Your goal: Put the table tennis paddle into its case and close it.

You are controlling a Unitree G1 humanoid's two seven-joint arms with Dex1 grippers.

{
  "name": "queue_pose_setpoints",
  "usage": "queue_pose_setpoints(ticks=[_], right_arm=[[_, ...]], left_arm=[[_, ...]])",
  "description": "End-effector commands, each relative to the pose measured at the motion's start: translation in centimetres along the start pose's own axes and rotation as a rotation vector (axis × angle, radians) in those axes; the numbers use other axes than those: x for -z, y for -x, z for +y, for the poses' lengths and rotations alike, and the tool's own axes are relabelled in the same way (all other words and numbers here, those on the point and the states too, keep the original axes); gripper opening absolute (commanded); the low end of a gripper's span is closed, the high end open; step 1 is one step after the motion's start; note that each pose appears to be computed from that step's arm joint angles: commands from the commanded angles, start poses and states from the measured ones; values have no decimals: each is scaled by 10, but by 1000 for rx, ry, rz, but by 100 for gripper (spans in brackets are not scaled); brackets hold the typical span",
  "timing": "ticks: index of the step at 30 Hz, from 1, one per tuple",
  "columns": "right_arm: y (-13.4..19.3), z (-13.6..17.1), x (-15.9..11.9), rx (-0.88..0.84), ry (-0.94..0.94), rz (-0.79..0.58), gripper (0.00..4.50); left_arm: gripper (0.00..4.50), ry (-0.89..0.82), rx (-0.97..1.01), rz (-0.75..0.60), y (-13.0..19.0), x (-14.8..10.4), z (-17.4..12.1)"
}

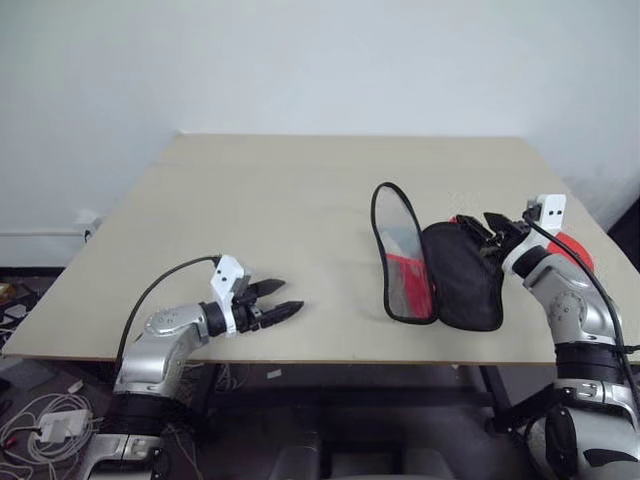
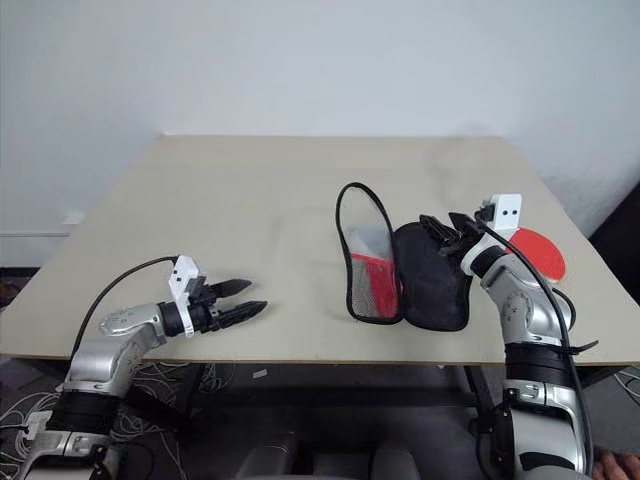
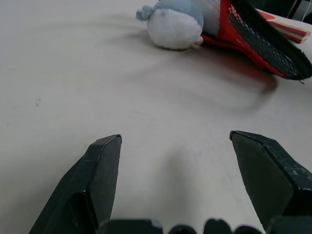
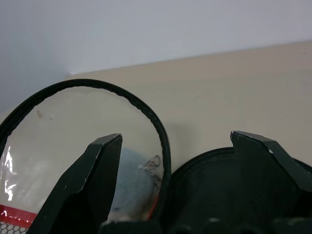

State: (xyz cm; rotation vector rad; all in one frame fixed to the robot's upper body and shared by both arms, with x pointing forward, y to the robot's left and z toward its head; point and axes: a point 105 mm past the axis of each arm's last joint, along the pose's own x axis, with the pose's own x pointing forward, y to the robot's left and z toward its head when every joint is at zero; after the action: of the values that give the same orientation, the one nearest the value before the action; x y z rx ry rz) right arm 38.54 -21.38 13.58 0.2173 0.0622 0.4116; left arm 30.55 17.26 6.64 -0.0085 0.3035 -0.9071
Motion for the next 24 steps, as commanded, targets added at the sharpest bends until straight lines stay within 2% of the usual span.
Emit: queue_pose_setpoints(ticks=[1, 3, 7, 15, 20, 24], right_arm=[[-1, 5, -26, -14, 30, -79, 386], [-4, 6, -29, -14, 29, -89, 386], [3, -18, -35, 129, 5, -127, 386], [11, -50, -36, 285, 11, -130, 386], [16, -67, -33, 365, 28, -85, 386], [27, -86, -27, 429, 89, 3, 386]], left_arm=[[379, -54, -12, -41, 5, -20, 3], [379, -53, -24, -42, 6, -22, 7], [379, -52, -12, -56, -2, -25, 5], [379, -43, 18, -67, -9, -23, -4], [379, -39, 32, -76, -15, -23, -6], [379, -44, 33, -65, -20, -19, -6]])
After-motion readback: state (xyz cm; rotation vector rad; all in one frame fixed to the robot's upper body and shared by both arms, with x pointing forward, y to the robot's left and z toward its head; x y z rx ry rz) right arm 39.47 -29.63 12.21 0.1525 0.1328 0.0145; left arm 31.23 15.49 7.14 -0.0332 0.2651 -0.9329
